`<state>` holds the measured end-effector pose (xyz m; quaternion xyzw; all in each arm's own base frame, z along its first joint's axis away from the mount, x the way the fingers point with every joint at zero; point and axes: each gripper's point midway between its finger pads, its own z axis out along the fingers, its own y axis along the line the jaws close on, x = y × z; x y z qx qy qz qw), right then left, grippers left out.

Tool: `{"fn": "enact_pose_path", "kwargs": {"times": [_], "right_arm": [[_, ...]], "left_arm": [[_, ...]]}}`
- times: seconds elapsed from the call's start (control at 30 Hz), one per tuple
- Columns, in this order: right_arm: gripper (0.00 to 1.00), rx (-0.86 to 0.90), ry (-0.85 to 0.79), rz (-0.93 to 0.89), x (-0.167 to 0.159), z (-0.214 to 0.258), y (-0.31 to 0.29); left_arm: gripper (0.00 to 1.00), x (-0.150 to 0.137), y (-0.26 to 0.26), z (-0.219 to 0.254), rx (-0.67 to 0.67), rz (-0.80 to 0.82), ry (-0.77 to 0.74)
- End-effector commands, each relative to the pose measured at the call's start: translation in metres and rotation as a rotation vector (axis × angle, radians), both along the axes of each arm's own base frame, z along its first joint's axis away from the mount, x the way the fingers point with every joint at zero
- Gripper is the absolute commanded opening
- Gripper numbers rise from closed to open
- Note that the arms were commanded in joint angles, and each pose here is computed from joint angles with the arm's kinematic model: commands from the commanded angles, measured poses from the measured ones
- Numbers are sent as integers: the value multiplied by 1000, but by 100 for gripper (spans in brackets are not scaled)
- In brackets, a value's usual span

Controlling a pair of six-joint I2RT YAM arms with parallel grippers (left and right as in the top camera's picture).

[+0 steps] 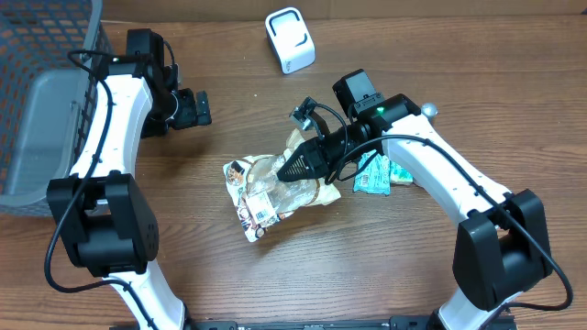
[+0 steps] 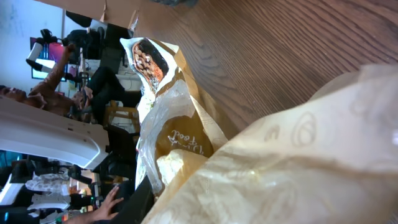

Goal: Scan the item barcode

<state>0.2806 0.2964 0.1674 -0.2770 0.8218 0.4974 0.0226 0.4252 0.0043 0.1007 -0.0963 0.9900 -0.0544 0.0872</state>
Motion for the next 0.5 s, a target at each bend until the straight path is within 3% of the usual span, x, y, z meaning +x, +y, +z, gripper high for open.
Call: {"fn": "enact_pose_path", "kwargs": {"times": [0.0,0.47], "right_arm": [[13,44,-26,16,-4,16,1],[13,-5,-28,3,-3,8,-3]], "left_arm": [[100,2,1,9,9,-6,-25],[100,2,1,9,9,-7,-26]]}}
